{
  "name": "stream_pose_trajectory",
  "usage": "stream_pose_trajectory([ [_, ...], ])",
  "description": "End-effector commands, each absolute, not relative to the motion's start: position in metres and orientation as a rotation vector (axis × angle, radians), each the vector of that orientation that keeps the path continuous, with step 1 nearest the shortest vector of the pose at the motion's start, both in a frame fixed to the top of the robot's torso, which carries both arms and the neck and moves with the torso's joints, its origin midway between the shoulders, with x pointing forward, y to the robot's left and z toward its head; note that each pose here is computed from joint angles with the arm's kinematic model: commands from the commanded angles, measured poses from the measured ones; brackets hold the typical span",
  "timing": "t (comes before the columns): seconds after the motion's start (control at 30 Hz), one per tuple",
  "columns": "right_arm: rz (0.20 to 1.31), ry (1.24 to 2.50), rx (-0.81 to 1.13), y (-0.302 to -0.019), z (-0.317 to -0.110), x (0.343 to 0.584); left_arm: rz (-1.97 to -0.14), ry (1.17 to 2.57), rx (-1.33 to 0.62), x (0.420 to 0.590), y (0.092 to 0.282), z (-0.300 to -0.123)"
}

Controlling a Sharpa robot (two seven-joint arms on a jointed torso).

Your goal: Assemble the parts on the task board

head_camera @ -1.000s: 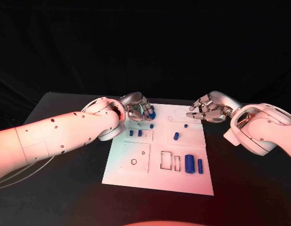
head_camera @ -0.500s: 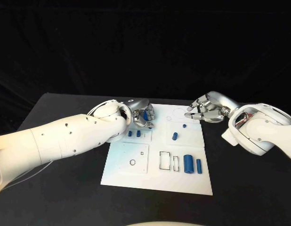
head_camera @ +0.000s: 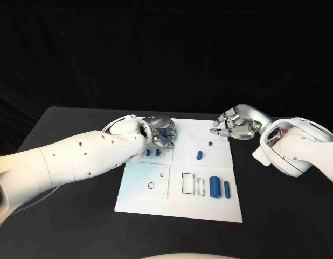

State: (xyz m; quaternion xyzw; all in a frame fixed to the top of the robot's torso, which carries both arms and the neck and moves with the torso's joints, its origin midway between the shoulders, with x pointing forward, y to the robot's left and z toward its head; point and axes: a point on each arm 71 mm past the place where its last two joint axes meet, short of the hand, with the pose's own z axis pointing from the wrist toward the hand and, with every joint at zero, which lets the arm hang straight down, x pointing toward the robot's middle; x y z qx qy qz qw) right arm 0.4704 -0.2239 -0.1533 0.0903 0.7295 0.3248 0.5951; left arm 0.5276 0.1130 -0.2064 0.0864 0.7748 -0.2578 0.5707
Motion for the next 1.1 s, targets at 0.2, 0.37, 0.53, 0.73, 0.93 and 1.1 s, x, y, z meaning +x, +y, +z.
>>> stream_pose_trajectory([
  [0.2,0.761,1.698,0.196,-0.2221,-0.1536,0.4696,-0.571,1.854,0.226,0.5282,0.1122,-0.2116],
  [0.37,0.761,1.698,0.195,-0.2219,-0.1536,0.4695,-0.567,1.856,0.221,0.5291,0.1125,-0.2125],
  [0.53,0.763,1.699,0.194,-0.2214,-0.1536,0.4695,-0.574,1.862,0.220,0.5292,0.1112,-0.2132],
  [0.73,0.764,1.699,0.193,-0.2210,-0.1536,0.4694,-0.587,1.867,0.220,0.5287,0.1089,-0.2139],
  [0.93,0.764,1.698,0.193,-0.2210,-0.1535,0.4693,-0.585,1.875,0.215,0.5287,0.1088,-0.2146],
  [1.1,0.765,1.698,0.193,-0.2208,-0.1535,0.4692,-0.577,1.884,0.212,0.5288,0.1093,-0.2154],
])
